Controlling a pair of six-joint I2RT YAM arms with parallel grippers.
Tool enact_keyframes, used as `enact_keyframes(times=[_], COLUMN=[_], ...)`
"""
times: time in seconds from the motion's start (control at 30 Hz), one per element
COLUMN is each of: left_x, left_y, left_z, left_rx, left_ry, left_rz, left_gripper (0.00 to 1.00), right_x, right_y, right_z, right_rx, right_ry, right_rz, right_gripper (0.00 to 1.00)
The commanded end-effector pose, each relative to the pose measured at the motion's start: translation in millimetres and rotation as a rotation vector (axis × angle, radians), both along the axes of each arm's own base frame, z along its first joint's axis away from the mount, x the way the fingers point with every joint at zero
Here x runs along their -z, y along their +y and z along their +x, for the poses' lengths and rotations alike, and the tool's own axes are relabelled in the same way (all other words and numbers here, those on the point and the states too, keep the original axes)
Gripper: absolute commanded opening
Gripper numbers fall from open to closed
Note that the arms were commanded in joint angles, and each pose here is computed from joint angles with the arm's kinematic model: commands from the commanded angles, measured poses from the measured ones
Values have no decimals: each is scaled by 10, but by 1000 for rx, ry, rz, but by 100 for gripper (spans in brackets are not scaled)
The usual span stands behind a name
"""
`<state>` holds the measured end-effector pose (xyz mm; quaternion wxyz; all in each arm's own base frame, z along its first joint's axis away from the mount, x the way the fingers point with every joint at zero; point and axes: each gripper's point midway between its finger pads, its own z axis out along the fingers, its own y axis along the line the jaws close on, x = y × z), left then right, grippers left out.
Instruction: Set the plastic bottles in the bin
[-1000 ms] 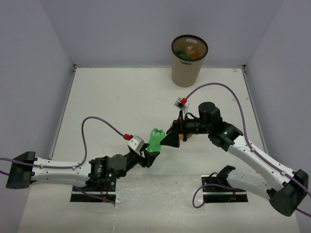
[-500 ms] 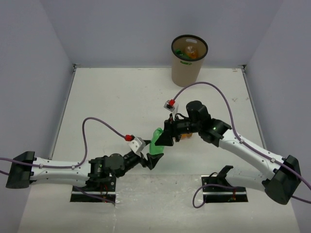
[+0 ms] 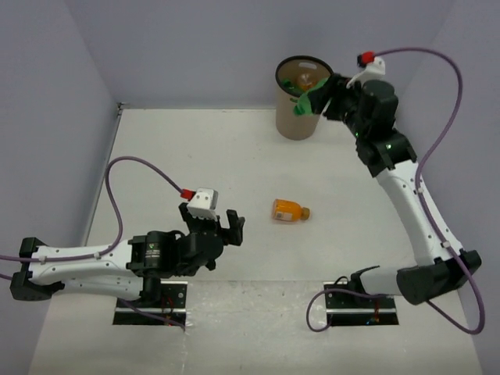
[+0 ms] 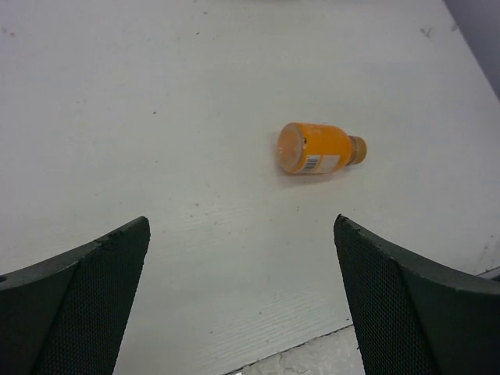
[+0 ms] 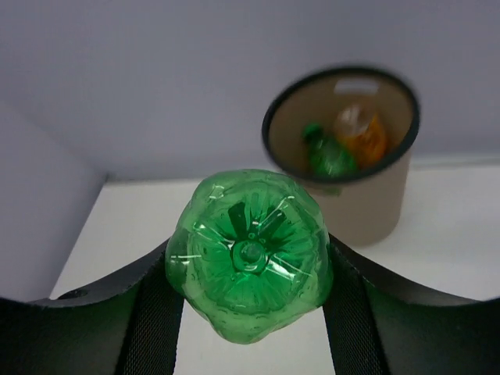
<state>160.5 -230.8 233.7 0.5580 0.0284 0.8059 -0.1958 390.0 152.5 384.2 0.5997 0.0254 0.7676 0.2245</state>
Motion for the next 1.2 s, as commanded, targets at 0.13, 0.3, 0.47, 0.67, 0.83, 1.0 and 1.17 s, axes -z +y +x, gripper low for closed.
enact_keyframes(times=[0.13,0.3,0.47,0.67,0.83,1.0,1.17], left_x=[338,447,626,664,563,573,625], left_y=[354,174,-21,-289,-572,-663,-977], left_z=[26,74,298,449,520,812,845], left_rx=[-119,-114,-137,-61,102,201,388], left_ry=[32,28,67,73,42,96,66], left_rz=[157,205,303,288,271,244,388], left_gripper=[100,100,100,100,100,100,100], right_x=[-870,-222,-23,-104,-616,-922,-829], right_y=[-628,-545,-320,-381,-603,-954,-976], right_z=[1403,2160,2362,2266,1972,1668,1270], right_rx=[269,177,42,58,142,306,290], right_ry=[-153,-71,-95,-97,-155,-165,-51], right_rz=[-108,-137,-107,-107,-97,-101,-92], right_gripper=[0,0,65,99,99,99,99])
